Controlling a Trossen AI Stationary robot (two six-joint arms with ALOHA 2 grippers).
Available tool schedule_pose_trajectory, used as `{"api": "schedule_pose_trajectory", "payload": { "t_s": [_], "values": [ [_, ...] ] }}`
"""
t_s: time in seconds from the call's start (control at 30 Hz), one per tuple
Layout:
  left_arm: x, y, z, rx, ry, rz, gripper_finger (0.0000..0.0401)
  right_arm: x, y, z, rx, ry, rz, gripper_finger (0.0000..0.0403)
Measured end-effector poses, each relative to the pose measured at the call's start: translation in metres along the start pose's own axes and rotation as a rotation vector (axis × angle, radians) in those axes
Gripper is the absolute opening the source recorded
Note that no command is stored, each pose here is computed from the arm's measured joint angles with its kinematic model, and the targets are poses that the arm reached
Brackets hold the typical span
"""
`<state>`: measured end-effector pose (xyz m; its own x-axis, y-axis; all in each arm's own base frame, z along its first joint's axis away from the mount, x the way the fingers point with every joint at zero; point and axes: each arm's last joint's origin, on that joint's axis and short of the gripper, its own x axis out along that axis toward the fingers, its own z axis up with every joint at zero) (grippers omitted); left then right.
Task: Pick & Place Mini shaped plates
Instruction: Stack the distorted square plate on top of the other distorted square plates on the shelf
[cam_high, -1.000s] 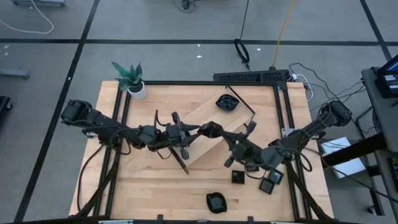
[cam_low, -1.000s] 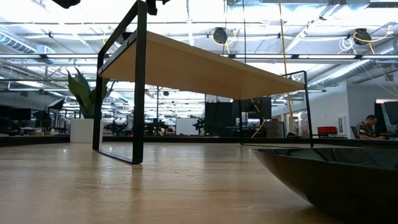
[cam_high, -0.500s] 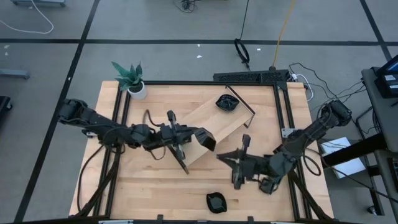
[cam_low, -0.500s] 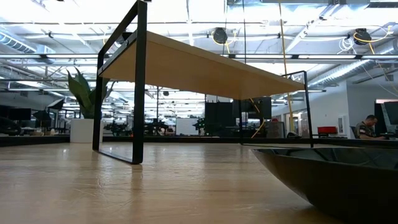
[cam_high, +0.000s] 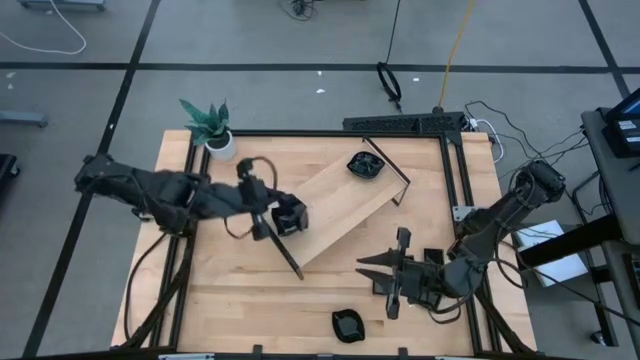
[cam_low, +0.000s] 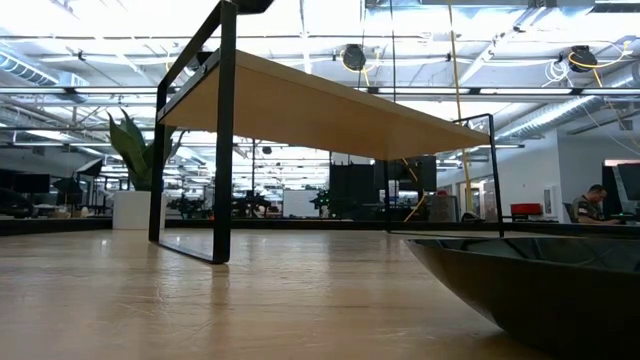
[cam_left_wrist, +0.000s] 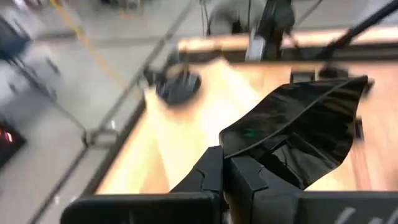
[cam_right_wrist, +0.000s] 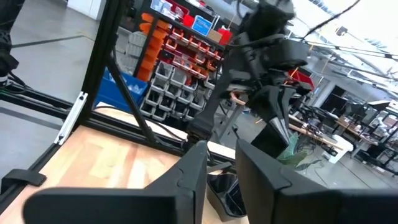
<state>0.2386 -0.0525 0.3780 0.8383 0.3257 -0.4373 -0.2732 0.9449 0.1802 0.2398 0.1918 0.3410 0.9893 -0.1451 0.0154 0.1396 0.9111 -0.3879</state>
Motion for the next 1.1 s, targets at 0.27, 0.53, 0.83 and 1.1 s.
{"api": "schedule_pose_trajectory", "payload": {
  "t_s": [0.27,0.53,0.83,1.1],
  "values": [
    [0.008,0.021,-0.005,0.119,0.207,-0.286,0.0005,0.001,0.0,-0.002,-0.001,0.011,0.002,0.0077],
    [0.042,0.04,-0.014,0.101,0.329,-0.187,0.0007,0.001,0.0,-0.002,-0.002,0.011,0.003,0.0078],
    [0.067,0.049,-0.022,0.072,0.405,-0.23,0.0007,0.001,0.0,-0.002,-0.009,0.017,0.005,0.0078],
    [0.072,0.054,-0.024,-0.014,0.428,-0.198,0.0036,0.0,0.002,-0.007,-0.019,0.027,0.01,0.0079]
  ]
}}
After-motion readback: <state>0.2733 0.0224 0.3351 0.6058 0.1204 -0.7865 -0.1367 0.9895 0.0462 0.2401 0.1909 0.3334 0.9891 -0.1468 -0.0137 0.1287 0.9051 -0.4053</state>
